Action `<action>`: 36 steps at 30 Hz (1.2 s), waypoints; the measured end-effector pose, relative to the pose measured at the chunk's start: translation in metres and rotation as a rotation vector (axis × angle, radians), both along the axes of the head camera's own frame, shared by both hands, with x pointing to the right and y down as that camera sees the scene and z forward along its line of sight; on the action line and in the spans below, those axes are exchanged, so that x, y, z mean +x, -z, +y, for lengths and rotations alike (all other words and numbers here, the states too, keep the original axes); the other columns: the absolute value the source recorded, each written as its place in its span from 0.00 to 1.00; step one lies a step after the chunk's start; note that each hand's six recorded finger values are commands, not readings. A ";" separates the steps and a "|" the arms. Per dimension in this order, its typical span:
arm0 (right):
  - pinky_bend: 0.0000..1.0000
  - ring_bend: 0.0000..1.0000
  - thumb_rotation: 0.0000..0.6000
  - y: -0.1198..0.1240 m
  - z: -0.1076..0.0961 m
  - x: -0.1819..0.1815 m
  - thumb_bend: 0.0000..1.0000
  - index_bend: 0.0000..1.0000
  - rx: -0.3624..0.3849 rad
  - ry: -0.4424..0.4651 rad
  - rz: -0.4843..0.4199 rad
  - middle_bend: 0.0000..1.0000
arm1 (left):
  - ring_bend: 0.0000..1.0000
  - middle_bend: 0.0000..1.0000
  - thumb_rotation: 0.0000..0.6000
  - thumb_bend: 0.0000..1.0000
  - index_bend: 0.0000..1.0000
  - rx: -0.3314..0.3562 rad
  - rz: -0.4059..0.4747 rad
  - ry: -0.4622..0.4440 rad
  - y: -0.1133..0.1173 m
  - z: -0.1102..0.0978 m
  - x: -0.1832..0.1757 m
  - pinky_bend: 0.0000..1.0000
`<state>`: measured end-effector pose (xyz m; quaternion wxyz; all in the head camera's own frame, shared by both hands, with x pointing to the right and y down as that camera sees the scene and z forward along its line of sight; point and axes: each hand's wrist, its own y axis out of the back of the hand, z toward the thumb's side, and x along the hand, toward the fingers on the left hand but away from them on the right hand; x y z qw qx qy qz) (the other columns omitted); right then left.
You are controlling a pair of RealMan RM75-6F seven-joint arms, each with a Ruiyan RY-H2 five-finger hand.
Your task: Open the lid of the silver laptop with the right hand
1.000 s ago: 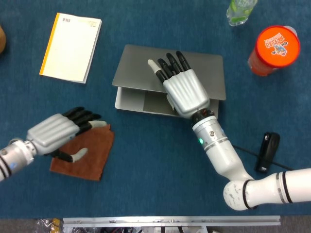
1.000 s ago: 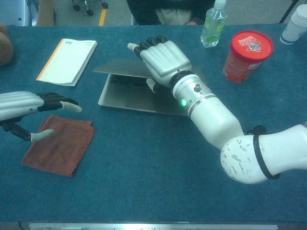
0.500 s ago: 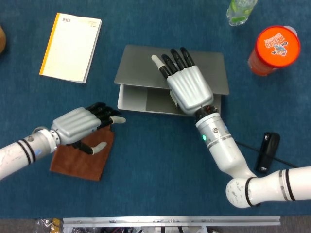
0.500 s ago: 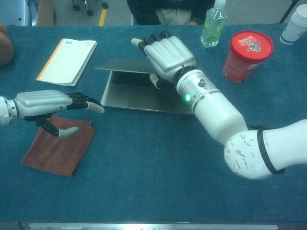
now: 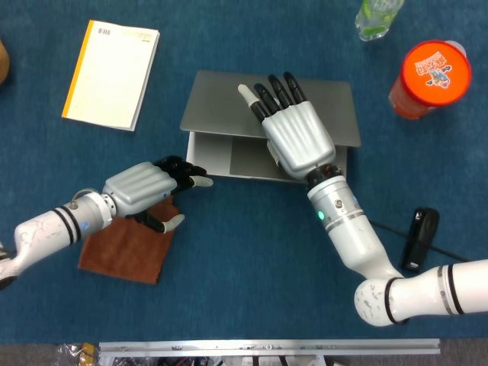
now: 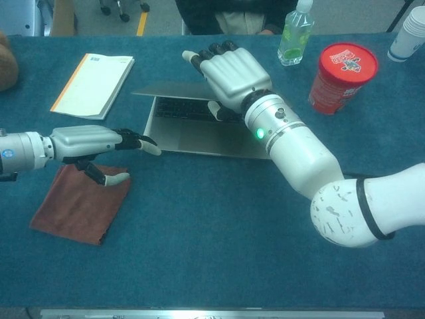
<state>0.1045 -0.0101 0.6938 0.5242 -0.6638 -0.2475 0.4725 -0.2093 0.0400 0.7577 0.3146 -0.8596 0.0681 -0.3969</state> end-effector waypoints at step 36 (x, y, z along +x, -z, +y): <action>0.06 0.00 1.00 0.016 -0.089 0.046 0.40 0.05 0.113 -0.196 0.029 0.14 | 0.00 0.03 0.60 0.47 0.08 -0.037 -0.025 0.033 -0.014 0.003 -0.004 0.00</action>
